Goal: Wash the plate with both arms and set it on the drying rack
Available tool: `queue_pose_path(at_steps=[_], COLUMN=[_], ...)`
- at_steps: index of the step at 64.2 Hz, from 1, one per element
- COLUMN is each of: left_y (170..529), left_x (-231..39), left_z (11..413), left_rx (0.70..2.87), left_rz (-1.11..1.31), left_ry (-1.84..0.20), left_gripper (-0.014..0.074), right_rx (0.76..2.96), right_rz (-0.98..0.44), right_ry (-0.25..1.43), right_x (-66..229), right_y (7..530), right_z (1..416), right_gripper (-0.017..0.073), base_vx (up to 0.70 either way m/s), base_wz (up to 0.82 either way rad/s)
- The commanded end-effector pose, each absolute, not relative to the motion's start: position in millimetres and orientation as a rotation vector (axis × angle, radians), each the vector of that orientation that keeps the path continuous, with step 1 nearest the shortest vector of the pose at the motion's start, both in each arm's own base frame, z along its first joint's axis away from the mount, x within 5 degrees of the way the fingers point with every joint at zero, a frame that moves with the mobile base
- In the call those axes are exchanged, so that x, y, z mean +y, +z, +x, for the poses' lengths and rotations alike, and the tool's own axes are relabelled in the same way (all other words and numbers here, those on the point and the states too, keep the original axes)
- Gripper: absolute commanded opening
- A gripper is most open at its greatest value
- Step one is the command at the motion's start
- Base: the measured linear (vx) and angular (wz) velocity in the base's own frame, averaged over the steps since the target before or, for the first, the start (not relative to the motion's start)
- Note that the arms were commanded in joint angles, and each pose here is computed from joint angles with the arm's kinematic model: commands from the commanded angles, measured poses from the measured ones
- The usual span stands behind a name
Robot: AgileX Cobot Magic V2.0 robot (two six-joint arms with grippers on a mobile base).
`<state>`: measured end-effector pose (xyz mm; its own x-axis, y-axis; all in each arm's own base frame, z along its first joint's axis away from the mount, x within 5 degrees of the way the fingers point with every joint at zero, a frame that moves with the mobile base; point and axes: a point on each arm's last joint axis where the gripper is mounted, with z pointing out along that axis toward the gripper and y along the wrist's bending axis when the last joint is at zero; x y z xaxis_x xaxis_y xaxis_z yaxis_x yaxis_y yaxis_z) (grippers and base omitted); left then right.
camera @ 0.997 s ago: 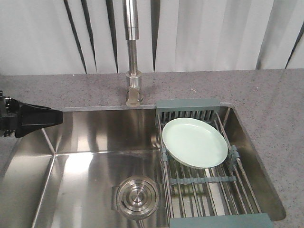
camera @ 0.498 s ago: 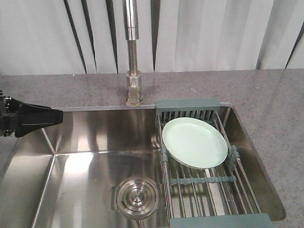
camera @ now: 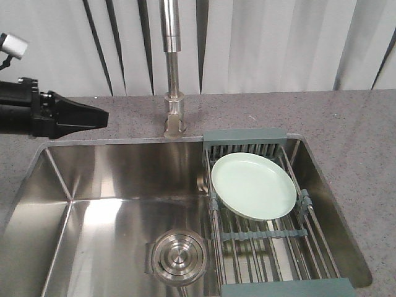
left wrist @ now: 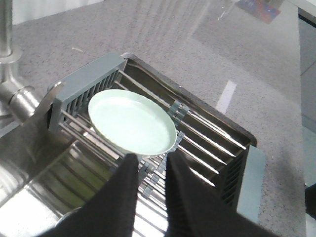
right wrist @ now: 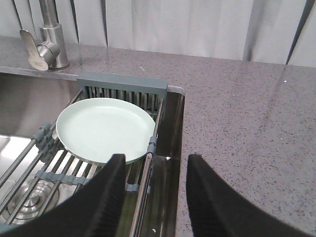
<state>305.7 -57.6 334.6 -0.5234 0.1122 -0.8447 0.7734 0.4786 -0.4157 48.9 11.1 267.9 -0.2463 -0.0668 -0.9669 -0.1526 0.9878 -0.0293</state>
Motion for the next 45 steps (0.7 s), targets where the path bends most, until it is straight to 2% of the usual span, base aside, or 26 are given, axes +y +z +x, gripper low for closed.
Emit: queue_pose_path(at_steps=[1,13,28,45], left_y=[358.6,345.2,298.9,257.4], left_x=[-73.7,-105.7,-146.3,-176.0], left_z=[310.7,342.6,384.5,419.4], left_rx=[1.832,1.832,1.898,1.944], left_rz=[0.78,0.854,0.878,0.858], left_ry=[-1.133,-1.201,-1.261,-1.253], left_gripper=[-0.0008,-0.0007,-0.0007,-0.0007], right_rx=[1.734,1.734,1.734,1.734], right_rz=[-0.15,-0.15,-0.15,-0.15], right_ry=[0.072,0.072,0.072,0.072], right_x=[10.4,10.4,10.4,10.4], right_y=[282.3,282.3,282.3,282.3], right_z=[50.3,50.3,50.3,50.3], right_gripper=[0.029,0.029,0.029,0.029], base_vx=[0.0,0.0,0.0,0.0], base_wz=[0.0,0.0,0.0,0.0])
